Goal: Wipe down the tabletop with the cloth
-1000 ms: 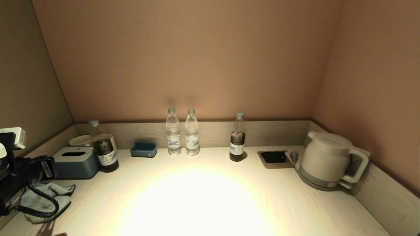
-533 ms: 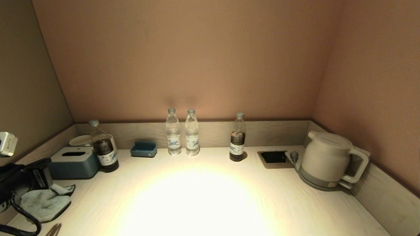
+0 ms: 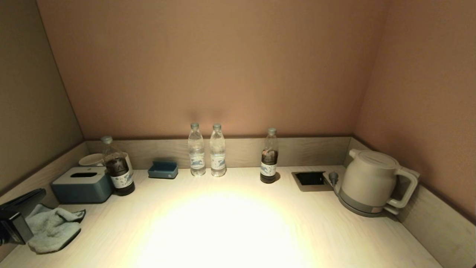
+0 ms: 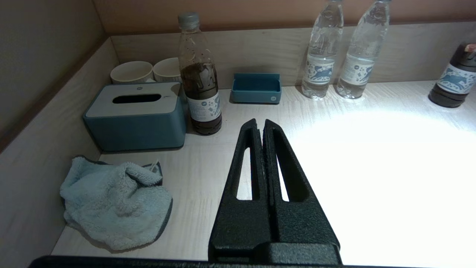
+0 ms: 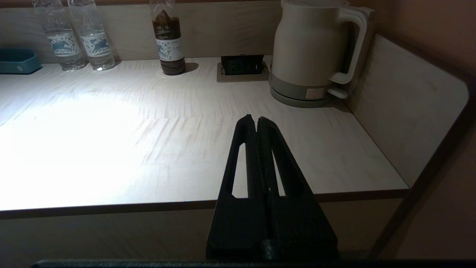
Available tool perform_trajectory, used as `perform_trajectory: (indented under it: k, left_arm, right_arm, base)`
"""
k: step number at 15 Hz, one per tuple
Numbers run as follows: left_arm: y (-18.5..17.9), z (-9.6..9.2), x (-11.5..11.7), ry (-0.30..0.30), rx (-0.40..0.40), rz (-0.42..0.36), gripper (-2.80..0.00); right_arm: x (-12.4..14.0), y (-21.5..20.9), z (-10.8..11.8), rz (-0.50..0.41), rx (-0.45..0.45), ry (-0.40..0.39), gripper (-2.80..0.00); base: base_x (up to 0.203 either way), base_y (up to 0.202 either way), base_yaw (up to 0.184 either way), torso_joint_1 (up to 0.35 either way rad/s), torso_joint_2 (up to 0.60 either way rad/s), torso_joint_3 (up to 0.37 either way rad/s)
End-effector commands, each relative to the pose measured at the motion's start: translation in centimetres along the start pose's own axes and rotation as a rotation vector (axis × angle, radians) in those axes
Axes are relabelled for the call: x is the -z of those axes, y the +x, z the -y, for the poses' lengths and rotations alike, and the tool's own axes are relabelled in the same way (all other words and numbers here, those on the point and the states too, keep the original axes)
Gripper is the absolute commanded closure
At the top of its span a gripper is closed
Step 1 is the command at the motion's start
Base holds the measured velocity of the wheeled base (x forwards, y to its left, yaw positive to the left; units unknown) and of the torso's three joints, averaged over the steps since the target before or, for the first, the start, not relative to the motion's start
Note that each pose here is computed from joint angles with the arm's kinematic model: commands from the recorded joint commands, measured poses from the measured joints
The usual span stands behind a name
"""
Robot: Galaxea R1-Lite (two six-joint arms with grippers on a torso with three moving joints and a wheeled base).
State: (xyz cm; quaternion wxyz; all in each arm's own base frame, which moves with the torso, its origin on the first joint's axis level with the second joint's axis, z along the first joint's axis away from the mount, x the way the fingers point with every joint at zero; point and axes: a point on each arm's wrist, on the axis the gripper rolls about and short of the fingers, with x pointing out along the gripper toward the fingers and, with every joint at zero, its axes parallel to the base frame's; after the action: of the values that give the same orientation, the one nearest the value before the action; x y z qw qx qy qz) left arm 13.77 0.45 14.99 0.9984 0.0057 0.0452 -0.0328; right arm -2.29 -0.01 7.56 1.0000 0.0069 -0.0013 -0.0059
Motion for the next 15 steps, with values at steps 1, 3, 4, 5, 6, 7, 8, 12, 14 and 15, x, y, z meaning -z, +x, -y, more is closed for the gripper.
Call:
perform_trajectory:
  k: [1, 3, 4, 5, 6, 7, 8, 12, 14, 15]
  left_arm:
    - [-1.6, 0.2, -0.4, 0.009, 0.004, 0.059, 0.00]
    - [-3.8, 0.4, -0.9, 0.021, 0.004, 0.114, 0.00]
    - [-5.2, 0.6, -1.0, 0.029, 0.003, 0.142, 0.00]
    - [-6.6, 0.8, -1.0, 0.036, 0.003, 0.161, 0.00]
    - [-8.1, 1.0, -1.0, 0.043, 0.006, 0.183, 0.00]
    - [-9.6, 1.1, -0.8, 0.048, 0.011, 0.198, 0.00]
    - [-10.9, 1.3, -0.6, 0.051, 0.021, 0.197, 0.00]
    - [-13.6, 1.8, 0.2, 0.053, 0.073, 0.140, 0.00]
    - [-14.0, 1.8, 0.5, 0.056, 0.075, 0.159, 0.00]
    - [-14.3, 1.8, 0.6, 0.057, 0.076, 0.170, 0.00]
  right_arm:
    - [0.0, 0.0, 0.0, -0.001, 0.000, 0.000, 0.00]
    - [0.0, 0.0, 0.0, -0.001, -0.001, 0.000, 0.00]
    - [0.0, 0.0, 0.0, -0.001, -0.001, 0.000, 0.00]
    - [0.0, 0.0, 0.0, -0.001, 0.000, 0.000, 0.00]
    - [0.0, 0.0, 0.0, -0.001, 0.000, 0.000, 0.00]
    - [0.0, 0.0, 0.0, -0.001, 0.000, 0.000, 0.00]
    - [0.0, 0.0, 0.0, -0.001, 0.000, 0.000, 0.00]
    - [0.0, 0.0, 0.0, -0.001, 0.000, 0.000, 0.00]
    - [0.0, 0.0, 0.0, -0.001, -0.001, 0.000, 0.00]
    - [0.0, 0.0, 0.0, -0.001, 0.000, 0.000, 0.00]
  base:
    - [0.000, 0.000, 0.000, 0.000, 0.00, 0.000]
    - [0.000, 0.000, 0.000, 0.000, 0.00, 0.000]
    - [0.000, 0.000, 0.000, 0.000, 0.00, 0.000]
    - [0.000, 0.000, 0.000, 0.000, 0.00, 0.000]
    - [0.000, 0.000, 0.000, 0.000, 0.00, 0.000]
    - [0.000, 0.000, 0.000, 0.000, 0.00, 0.000]
    - [0.000, 0.000, 0.000, 0.000, 0.00, 0.000]
    - [0.000, 0.000, 0.000, 0.000, 0.00, 0.000]
    - [0.000, 0.000, 0.000, 0.000, 0.00, 0.000]
    - [0.000, 0.000, 0.000, 0.000, 0.00, 0.000]
